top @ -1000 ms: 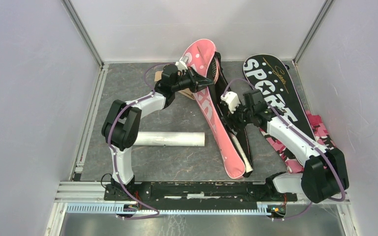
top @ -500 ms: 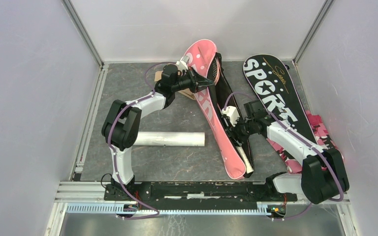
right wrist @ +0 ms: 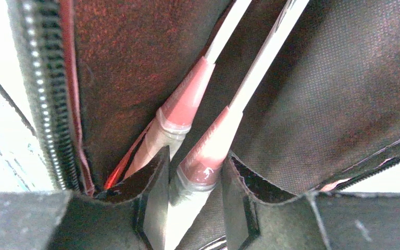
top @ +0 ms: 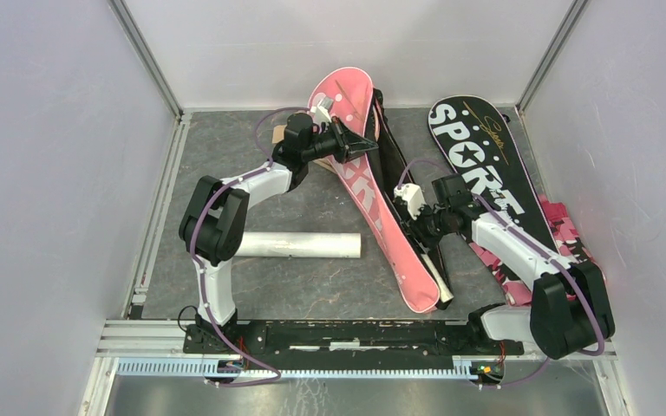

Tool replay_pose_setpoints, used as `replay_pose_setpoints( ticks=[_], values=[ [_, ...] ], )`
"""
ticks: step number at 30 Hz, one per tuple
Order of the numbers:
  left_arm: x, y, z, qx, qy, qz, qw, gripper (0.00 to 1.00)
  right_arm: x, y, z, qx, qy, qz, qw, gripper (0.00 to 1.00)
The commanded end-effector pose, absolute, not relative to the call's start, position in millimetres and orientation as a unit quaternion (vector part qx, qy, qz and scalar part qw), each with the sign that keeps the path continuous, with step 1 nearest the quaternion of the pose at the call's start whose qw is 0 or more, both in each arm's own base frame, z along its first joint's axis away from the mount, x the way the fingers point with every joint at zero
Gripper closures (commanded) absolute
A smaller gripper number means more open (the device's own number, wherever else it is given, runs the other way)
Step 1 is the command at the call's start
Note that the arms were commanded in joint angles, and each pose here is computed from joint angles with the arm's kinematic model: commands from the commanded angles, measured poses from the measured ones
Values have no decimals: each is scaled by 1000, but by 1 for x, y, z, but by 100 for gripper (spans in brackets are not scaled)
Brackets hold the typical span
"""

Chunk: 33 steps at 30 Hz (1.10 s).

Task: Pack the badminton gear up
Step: Place the racket in the racket bag.

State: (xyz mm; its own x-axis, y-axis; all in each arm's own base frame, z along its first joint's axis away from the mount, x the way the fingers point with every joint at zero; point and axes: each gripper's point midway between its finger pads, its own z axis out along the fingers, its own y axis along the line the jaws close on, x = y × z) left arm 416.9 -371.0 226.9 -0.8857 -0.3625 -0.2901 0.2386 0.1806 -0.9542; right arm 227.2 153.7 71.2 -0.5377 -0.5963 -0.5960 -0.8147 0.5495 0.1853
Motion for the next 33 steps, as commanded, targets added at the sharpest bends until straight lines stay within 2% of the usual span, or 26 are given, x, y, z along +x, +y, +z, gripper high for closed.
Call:
replay_pose_setpoints(
  ticks=[1,9,23,27,33],
  values=[
    [414,-377,274,-18,682,-680,269,98,251,174,102,-444,811,241,297,82],
    [417,-376,259,-91,686,-687,223,98,262,184,104,-430,813,245,308,82],
    [414,-376,263,-116,674,-703,193,98,280,196,110,-392,810,253,354,83],
    [415,-376,265,-116,671,-706,194,98,276,199,104,-393,810,261,348,77],
    [422,-373,270,-105,667,-706,213,98,269,199,104,-410,804,266,338,59]
  ],
)
